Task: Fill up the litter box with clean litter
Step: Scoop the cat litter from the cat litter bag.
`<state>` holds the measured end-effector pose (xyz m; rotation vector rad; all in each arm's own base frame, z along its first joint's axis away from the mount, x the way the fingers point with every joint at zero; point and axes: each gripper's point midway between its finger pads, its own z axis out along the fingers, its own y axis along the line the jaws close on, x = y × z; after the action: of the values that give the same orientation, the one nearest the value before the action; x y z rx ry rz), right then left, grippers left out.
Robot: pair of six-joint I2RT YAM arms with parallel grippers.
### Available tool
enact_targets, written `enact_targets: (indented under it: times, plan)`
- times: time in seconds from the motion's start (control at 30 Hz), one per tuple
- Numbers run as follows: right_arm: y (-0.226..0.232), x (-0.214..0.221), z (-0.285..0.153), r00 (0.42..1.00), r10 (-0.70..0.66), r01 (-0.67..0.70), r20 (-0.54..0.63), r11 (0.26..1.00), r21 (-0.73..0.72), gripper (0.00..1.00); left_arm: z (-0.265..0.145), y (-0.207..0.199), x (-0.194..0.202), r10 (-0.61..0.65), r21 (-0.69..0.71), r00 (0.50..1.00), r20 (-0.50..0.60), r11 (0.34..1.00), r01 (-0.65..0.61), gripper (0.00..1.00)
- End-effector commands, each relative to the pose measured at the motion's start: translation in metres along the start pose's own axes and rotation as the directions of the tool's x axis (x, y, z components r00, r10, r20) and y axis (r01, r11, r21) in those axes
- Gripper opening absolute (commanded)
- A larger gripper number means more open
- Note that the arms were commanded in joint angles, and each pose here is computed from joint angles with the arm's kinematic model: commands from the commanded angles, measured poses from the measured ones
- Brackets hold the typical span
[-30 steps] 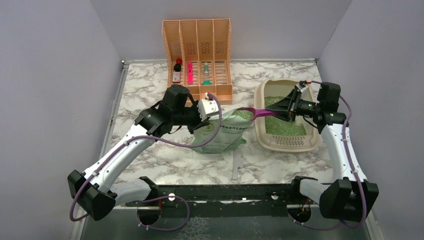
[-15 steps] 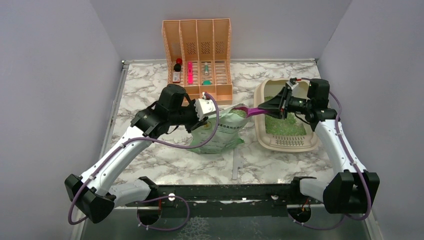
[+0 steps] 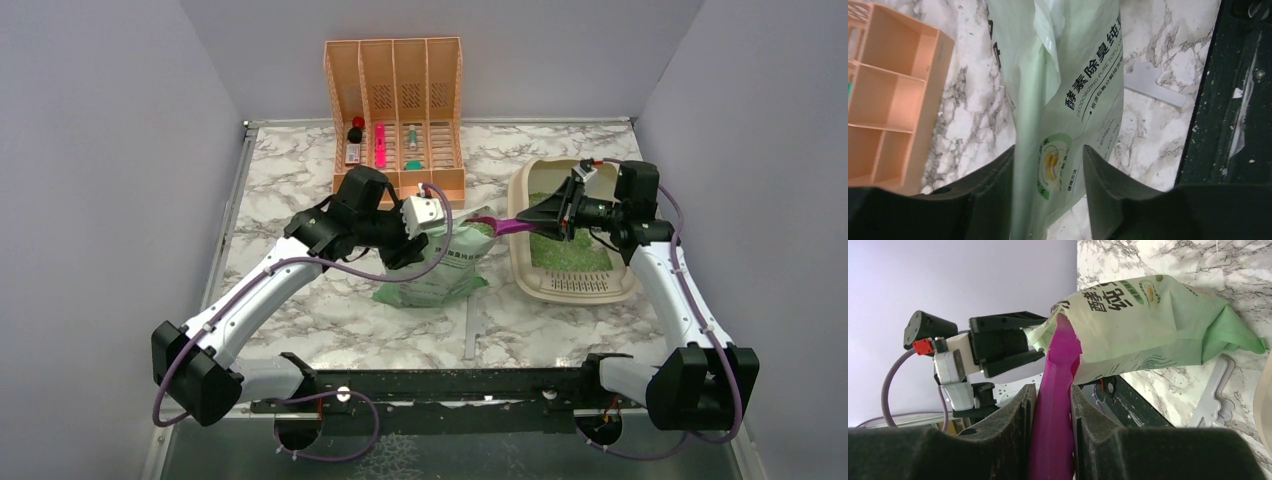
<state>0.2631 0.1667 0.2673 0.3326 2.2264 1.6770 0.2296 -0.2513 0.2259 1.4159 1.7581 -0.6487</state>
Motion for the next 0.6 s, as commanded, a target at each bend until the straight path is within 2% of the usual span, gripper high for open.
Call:
enact_targets:
  times: [0.0,0.1,0.13,0.43,0.57]
  plan:
    - [0.011,0.008,-0.005,0.999,-0.043,0.043,-0.012,0.999,-0.025,0.01,0.005,0.003,-0.004,-0.013,0.017,1.000,-0.006,1.000,0.014,0.35]
    - [0.012,0.007,-0.006,0.999,-0.045,0.044,-0.005,0.999,-0.021,0.01,0.006,0.003,0.000,-0.027,0.015,0.999,-0.017,1.000,0.027,0.04]
    - [0.013,0.006,-0.006,0.999,-0.045,0.045,0.002,0.999,-0.018,0.01,0.006,0.001,0.001,-0.029,0.018,0.999,-0.017,0.999,0.030,0.00]
    - [0.011,-0.003,-0.022,0.998,-0.005,0.004,0.062,1.000,0.006,0.01,0.001,-0.021,0.006,-0.005,0.088,1.000,0.017,0.996,0.003,0.00]
    - [0.013,-0.011,-0.028,0.995,-0.039,0.034,0.089,0.998,0.057,0.01,0.005,-0.027,0.011,0.021,0.082,1.000,-0.005,0.996,-0.020,0.00]
